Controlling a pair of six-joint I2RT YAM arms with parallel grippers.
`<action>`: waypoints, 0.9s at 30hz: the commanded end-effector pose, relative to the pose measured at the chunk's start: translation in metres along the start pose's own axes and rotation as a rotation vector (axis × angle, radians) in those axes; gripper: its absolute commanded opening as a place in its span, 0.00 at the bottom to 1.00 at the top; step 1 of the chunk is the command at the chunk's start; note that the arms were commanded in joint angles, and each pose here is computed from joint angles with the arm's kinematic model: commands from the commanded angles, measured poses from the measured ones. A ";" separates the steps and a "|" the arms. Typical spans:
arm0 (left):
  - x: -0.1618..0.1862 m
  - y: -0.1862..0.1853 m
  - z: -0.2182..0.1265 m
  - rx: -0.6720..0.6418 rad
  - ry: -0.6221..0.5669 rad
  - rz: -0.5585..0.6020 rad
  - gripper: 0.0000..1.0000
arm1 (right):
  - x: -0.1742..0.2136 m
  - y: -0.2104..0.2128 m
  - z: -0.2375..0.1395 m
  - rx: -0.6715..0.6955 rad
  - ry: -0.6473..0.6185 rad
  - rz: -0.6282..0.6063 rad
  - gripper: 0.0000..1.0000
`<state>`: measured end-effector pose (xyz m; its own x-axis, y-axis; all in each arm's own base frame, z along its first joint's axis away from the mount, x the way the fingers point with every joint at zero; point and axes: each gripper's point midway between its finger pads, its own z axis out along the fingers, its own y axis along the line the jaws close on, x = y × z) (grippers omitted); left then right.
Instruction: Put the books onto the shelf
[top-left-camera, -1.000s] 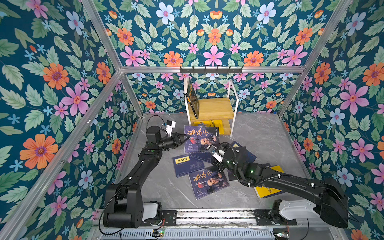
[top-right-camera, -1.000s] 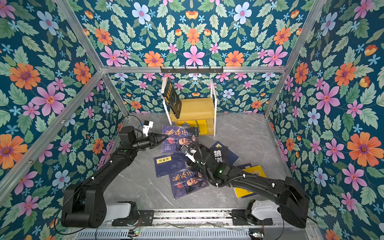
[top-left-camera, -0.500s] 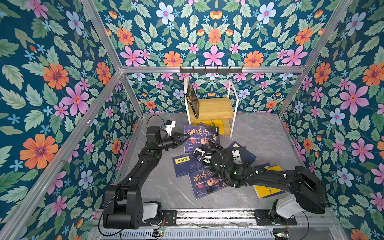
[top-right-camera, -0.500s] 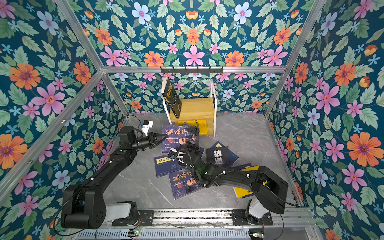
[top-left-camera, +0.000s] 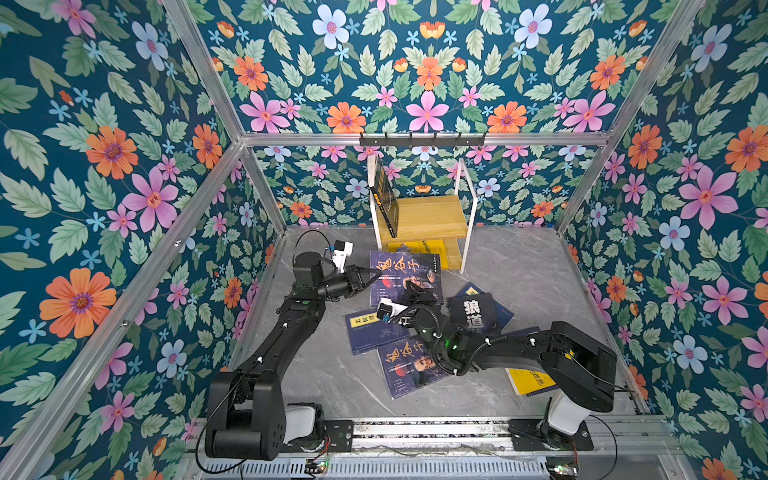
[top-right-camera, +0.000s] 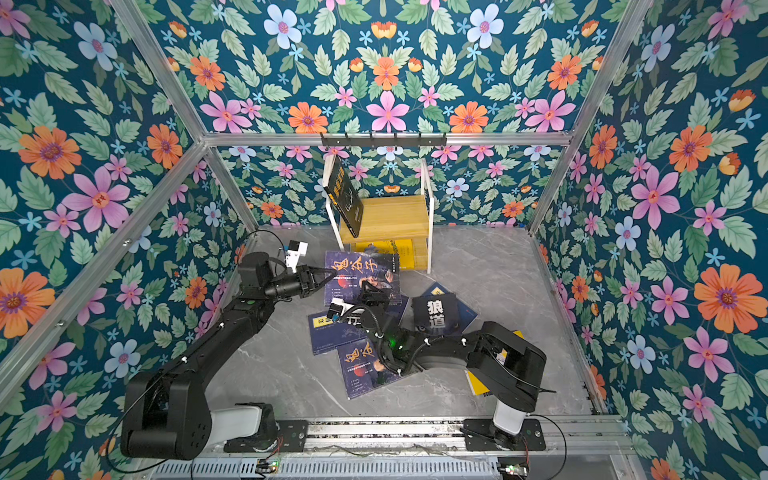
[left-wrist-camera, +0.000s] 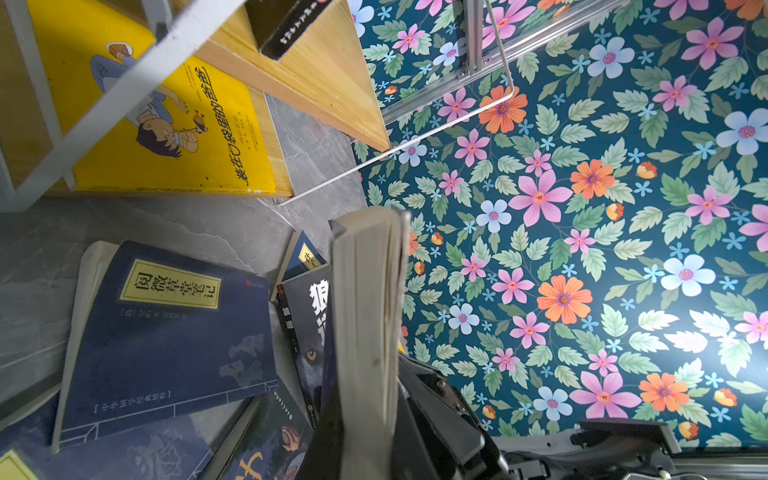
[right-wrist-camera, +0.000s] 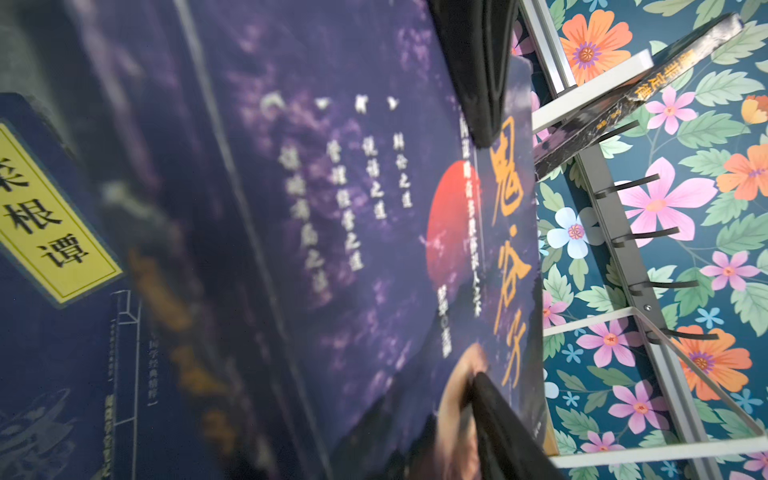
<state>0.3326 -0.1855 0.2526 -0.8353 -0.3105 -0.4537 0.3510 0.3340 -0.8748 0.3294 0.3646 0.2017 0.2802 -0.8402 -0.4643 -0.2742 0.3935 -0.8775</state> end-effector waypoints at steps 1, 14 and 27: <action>-0.003 -0.010 0.000 0.032 0.003 0.055 0.00 | 0.000 -0.022 0.005 0.108 -0.001 -0.013 0.50; -0.004 -0.004 -0.002 0.003 0.004 0.082 0.28 | 0.014 -0.018 -0.001 0.107 0.009 -0.080 0.00; -0.042 0.020 -0.043 -0.167 -0.144 0.271 0.67 | 0.040 -0.026 -0.043 -0.085 0.036 -0.084 0.00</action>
<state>0.3537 -0.1355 0.2588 -0.7085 -0.3514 -0.6120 0.4125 0.4974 -0.7631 0.3122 0.3113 0.2148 0.2809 -0.8930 -0.3517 -0.2629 0.2809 -0.9231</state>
